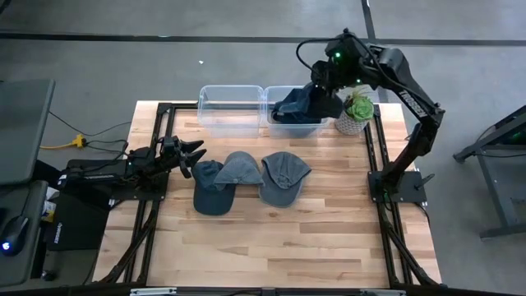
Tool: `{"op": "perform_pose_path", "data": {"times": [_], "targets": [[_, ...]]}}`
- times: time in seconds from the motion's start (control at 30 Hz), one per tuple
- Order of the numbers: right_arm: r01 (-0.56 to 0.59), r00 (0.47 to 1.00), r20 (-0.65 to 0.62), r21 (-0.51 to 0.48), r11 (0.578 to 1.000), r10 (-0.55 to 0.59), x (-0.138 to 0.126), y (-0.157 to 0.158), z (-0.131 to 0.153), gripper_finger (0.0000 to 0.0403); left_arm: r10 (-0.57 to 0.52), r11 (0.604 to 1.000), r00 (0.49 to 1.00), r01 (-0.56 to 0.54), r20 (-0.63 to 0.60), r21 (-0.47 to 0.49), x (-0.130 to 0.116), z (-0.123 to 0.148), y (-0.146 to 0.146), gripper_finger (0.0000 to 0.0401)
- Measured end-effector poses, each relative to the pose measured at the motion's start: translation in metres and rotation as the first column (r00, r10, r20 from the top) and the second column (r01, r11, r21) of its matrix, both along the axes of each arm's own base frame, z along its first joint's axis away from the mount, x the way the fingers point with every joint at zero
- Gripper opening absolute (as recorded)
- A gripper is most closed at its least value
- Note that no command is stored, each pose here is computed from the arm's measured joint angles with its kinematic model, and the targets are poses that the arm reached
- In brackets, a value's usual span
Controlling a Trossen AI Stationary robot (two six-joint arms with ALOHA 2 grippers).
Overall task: Pick & Place hat
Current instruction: Put the right blue cap into the right transparent bin
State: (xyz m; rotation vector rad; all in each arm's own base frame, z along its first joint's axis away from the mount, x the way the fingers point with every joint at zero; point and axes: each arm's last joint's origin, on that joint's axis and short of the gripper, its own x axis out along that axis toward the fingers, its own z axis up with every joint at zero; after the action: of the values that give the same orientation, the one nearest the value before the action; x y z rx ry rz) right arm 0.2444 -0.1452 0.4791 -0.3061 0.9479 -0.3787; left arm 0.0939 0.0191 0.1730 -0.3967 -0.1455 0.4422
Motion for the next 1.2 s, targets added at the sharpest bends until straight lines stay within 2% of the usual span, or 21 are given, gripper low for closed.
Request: {"op": "perform_pose_path", "data": {"times": [0.23, 0.53, 0.87, 1.07, 1.2], "targets": [[-0.025, 0.999, -0.034, 0.011, 1.0, 0.026, 0.011, -0.011, -0.01, 0.0, 0.0, 1.0, 1.0, 0.0, -0.001, 0.0, 0.0, 0.0, 0.0, 0.0193], [0.017, 0.999, -0.034, 0.013, 1.0, -0.017, 0.028, -0.037, -0.026, 0.0, 0.0, 1.0, 1.0, 0.0, 0.0, 0.0, 0.0, 0.0, 0.0, 0.0193], [0.049, 0.993, -0.106, 0.056, 0.997, -0.043, 0.042, -0.061, -0.05, 0.0, -0.001, 1.0, 1.0, 0.001, 0.0, 0.0, 0.0, 0.0, 0.0, 0.0193], [0.045, 0.994, -0.106, 0.081, 0.996, -0.036, 0.046, -0.062, -0.055, 0.0, -0.001, 1.0, 1.0, 0.001, 0.0, 0.0, 0.0, 0.0, 0.0, 0.0193], [0.03, 0.995, -0.095, 0.145, 0.989, -0.016, 0.053, -0.066, -0.063, 0.0, 0.0, 1.0, 1.0, 0.0, -0.001, 0.0, 0.0, 0.0, 0.0, 0.0193]]}}
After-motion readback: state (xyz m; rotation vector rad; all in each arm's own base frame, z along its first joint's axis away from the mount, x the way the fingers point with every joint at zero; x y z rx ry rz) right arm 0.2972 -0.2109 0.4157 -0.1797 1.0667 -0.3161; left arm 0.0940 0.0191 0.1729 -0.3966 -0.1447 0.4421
